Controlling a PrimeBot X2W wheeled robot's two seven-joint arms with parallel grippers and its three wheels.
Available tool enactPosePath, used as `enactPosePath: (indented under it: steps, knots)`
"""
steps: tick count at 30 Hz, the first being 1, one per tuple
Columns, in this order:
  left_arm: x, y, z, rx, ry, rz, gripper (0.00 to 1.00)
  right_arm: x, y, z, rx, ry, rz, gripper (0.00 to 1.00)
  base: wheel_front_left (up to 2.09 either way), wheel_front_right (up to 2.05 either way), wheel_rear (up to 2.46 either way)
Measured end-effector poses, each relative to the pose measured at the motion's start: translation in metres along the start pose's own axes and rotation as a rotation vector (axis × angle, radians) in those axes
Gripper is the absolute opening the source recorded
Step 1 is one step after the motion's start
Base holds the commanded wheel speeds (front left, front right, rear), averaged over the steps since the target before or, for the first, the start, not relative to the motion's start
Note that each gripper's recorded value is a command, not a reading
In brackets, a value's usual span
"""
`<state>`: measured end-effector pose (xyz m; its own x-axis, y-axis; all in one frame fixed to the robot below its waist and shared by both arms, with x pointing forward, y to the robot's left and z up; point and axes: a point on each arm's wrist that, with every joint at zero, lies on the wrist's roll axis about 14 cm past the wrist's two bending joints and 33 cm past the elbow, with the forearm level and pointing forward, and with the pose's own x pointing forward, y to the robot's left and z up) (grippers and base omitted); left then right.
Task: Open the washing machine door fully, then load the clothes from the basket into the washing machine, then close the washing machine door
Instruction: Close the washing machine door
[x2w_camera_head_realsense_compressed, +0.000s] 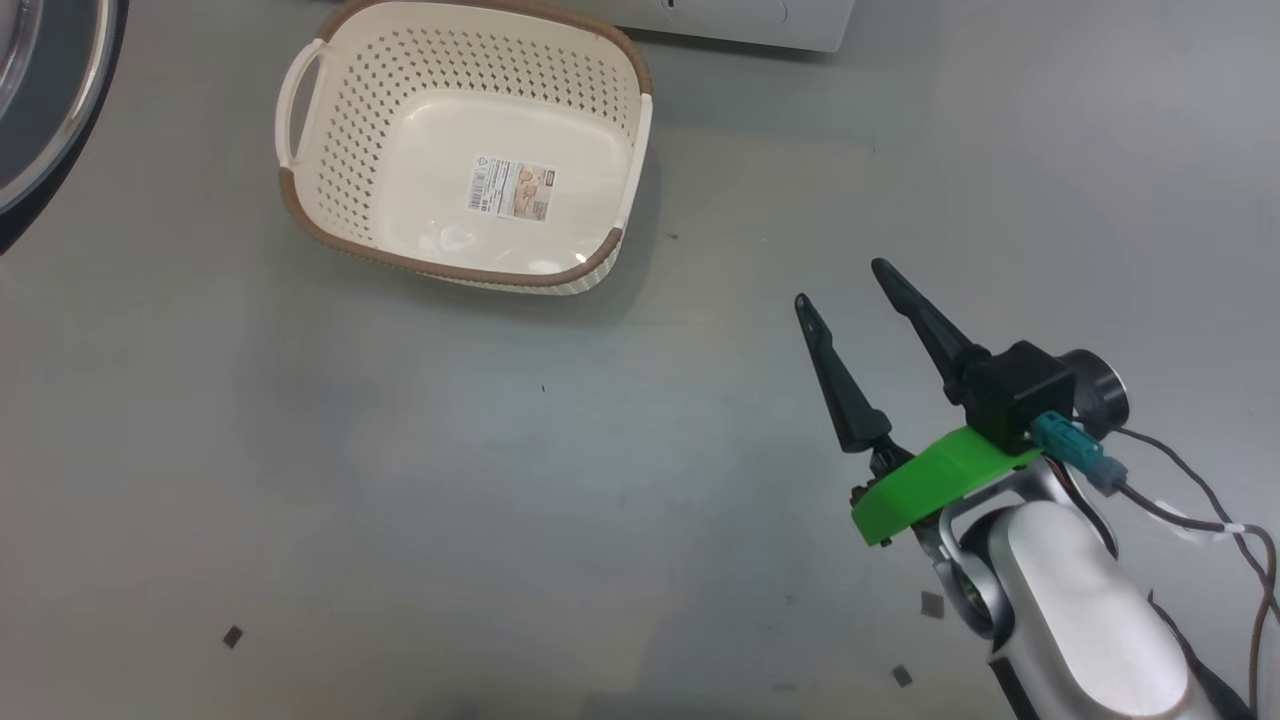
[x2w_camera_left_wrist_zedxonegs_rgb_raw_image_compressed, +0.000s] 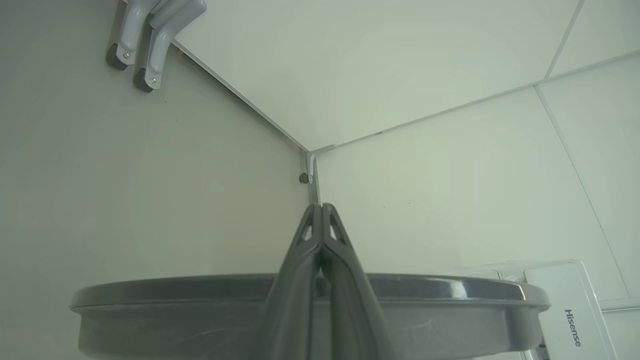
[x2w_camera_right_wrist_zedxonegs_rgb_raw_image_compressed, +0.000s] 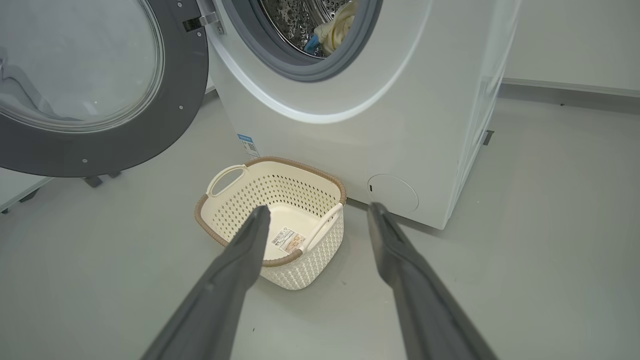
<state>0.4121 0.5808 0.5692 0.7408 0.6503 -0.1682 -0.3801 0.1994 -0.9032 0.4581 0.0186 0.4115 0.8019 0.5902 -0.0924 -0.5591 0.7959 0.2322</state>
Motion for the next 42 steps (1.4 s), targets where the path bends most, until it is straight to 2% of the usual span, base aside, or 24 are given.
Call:
enactPosePath:
  steps: [12,20,36,42]
  knots:
    - [0.011,-0.001,-0.021,0.003,0.052,0.011,0.00,-0.002,-0.008,-0.002,-0.001,0.000,-0.022,1.00,0.00,0.00,0.00]
    - [0.008,-0.009,-0.032,0.016,0.160,-0.010,0.00,-0.002,-0.008,0.000,-0.003,-0.004,-0.021,1.00,0.00,0.00,0.00]
    - [-0.023,-0.011,-0.055,0.051,0.415,-0.036,0.00,-0.003,0.008,0.017,-0.016,-0.036,0.012,1.00,0.00,0.00,0.00]
    - [-0.039,-0.018,-0.069,0.065,0.517,-0.083,0.00,-0.005,0.016,0.025,-0.013,-0.054,0.026,1.00,0.00,0.00,0.00]
